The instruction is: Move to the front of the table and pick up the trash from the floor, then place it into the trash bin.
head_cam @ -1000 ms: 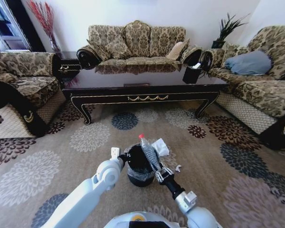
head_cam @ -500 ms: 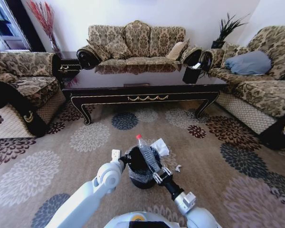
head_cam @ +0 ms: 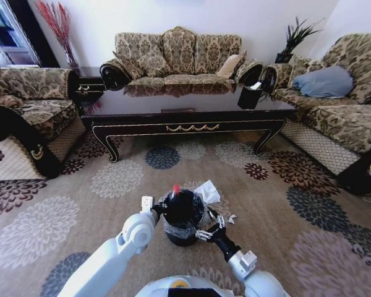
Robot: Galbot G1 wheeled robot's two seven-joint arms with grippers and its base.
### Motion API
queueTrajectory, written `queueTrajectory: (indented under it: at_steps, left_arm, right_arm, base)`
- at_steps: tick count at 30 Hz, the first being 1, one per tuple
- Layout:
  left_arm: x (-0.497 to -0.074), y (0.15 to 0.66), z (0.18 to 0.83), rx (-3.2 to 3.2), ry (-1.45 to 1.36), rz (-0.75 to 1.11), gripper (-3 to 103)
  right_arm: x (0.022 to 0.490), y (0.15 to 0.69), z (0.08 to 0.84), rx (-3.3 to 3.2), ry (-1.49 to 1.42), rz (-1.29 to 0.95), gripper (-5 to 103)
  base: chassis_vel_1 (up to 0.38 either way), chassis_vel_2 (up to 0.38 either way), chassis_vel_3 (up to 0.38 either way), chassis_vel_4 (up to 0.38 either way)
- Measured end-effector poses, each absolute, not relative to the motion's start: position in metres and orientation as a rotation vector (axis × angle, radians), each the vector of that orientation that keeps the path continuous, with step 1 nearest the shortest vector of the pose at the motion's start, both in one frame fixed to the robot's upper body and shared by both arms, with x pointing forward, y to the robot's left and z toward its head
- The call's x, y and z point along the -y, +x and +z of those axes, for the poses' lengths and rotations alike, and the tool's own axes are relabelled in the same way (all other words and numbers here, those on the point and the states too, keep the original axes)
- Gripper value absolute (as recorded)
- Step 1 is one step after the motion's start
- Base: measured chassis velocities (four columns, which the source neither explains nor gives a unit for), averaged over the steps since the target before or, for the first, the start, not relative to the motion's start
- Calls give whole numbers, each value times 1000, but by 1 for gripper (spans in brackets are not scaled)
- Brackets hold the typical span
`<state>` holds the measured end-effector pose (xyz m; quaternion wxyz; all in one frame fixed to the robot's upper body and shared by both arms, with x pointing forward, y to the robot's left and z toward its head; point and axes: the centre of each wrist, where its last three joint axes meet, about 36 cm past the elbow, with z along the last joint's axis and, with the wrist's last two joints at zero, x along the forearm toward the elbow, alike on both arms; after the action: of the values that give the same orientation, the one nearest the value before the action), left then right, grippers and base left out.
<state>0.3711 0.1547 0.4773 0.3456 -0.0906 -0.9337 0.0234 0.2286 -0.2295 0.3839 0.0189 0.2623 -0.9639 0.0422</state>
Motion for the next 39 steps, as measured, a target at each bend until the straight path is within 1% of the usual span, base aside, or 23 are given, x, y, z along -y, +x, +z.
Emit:
queueTrajectory:
  at_steps: [4,5,8,9,14,15,19,20,23,24,29,32,39]
  left_arm:
    - [-178,373,486,2460,-188,71,4]
    - [-178,373,486,2460,-188,71,4]
    - [-209,375,495,2484,-126,81,4]
    - [-209,375,495,2484,-126,81,4]
    - [-269,385,511,2534,32,104,4]
    - [-269,385,511,2534,32,104,4]
    - [-295,385,513,2537,83,129,4]
    - [-295,385,513,2537,83,129,4]
    - [-303,382,506,2524,94,149,4]
    - [-303,382,506,2524,94,149,4]
    - [-304,379,496,2538,37,190,4]
    - [-306,374,491,2537,32,197,4]
    - [-305,356,480,2506,73,205,4]
  right_arm:
    - [235,236,386,3017,771,113,100]
    - [235,236,386,3017,771,113,100]
    - [244,250,384,3042,700,97,100]
    - [244,250,384,3042,700,97,100]
    - [277,292,359,3064,481,33,100]
    - [277,292,359,3064,481,33,100]
    - [306,319,339,3061,333,4,100]
    - [306,319,339,3061,333,4,100]
    - [331,332,314,3033,224,-12,100]
    - [331,332,314,3033,224,-12,100]
    - [366,330,267,2942,61,-40,100]
    - [371,331,251,2908,25,-60,100]
    - [361,335,202,2820,-34,-111,100]
  base:
    - [0,0,0,0]
    - [0,0,0,0]
    - [0,0,0,0]
    - [0,0,0,0]
    - [0,0,0,0]
    - [0,0,0,0]
    - [0,0,0,0]
    - [0,0,0,0]
    - [0,0,0,0]
    - [0,0,0,0]
    - [0,0,0,0]
    - [0,0,0,0]
    - [0,0,0,0]
